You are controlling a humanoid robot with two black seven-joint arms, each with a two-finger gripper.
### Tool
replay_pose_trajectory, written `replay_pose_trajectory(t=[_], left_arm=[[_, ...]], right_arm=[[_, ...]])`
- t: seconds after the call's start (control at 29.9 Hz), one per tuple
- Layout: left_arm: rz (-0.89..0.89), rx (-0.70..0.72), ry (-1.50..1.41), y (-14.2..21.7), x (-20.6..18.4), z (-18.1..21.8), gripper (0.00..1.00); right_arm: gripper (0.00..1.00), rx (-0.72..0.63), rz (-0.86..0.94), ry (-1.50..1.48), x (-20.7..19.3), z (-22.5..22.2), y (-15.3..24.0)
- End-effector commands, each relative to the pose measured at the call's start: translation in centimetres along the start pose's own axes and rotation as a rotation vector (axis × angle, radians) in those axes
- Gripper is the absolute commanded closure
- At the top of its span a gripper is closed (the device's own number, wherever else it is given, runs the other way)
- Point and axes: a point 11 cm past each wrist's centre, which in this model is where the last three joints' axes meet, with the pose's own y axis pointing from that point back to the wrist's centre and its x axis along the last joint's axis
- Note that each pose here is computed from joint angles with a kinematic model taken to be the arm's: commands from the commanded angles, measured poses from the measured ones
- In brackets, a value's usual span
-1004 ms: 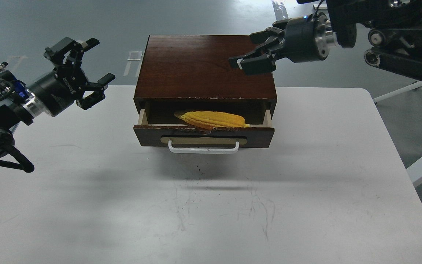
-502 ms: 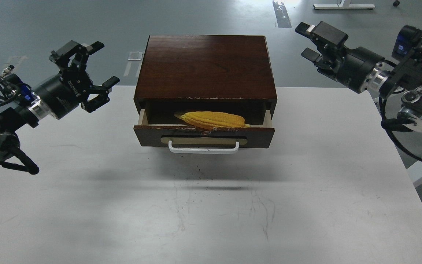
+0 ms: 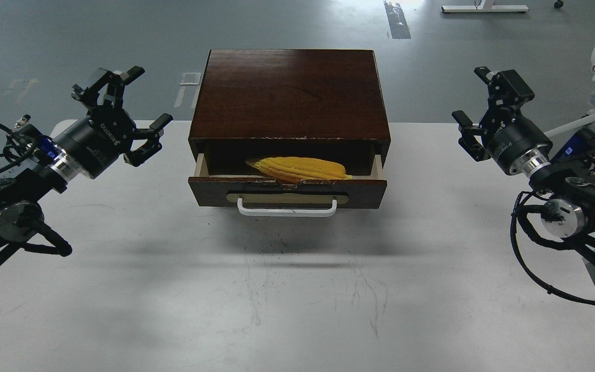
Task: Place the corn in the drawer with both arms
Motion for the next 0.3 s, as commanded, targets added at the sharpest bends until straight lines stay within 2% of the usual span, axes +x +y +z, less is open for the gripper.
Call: replay_pose_trajectory(t=[0.0, 0.27], left_arm=[[0.006, 0.004, 0.007, 0.3, 0.1, -0.4, 0.01], [0.007, 0.004, 0.008, 0.3, 0.1, -0.4, 0.01]], right_arm=[[0.01, -0.025, -0.011, -0.033, -0.9, 1.7, 0.5], [0.00, -0.039, -0.035, -0.064, -2.2, 2.8, 0.5]])
